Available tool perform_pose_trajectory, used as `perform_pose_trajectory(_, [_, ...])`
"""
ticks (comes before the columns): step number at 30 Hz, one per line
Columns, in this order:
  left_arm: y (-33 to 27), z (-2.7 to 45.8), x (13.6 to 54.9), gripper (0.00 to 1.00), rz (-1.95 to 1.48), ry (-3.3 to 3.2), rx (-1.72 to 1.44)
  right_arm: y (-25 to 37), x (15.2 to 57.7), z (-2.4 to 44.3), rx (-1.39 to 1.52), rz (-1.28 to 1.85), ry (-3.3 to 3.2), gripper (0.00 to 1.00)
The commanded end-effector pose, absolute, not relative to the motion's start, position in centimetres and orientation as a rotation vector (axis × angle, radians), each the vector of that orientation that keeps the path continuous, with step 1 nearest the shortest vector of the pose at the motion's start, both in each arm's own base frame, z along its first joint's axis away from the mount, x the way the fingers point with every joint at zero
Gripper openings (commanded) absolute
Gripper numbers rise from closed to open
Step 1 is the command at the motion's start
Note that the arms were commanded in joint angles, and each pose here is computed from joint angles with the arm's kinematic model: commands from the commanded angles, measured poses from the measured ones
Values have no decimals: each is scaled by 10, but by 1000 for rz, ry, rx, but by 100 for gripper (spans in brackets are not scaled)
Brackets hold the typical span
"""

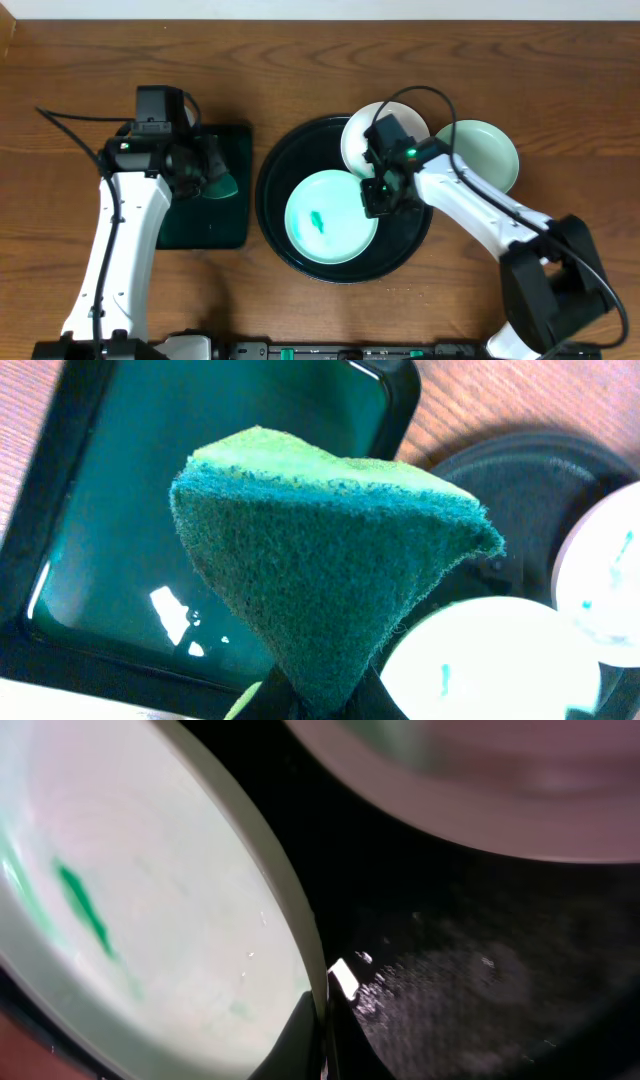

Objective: Clean dirty plates on tray and stack at the side
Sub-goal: 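Move the right gripper back and grasp the rim of the next plate, then bring the sponge in the left gripper over the held plate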

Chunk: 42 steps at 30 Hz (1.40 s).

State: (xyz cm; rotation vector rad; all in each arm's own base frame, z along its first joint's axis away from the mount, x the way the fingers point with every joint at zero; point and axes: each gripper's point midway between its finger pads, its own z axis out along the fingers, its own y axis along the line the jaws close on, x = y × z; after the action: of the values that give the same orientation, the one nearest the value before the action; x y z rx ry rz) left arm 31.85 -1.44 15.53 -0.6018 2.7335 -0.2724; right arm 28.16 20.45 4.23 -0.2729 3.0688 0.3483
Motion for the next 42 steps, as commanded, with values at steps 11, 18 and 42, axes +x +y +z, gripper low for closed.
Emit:
perform_pose_trajectory(11, [-71,135,307,7,-285,2855,-419,214,286,14,-58,320,3121,1])
perform_pose_trajectory(18, [-106,104,305,7,-282,2947,-446,213,285,2,-41,326,3154,1])
perform_pose_trajectory(42, [-175,-1,253,7,-112,3134,-416,215,286,0,-54,333,3147,1])
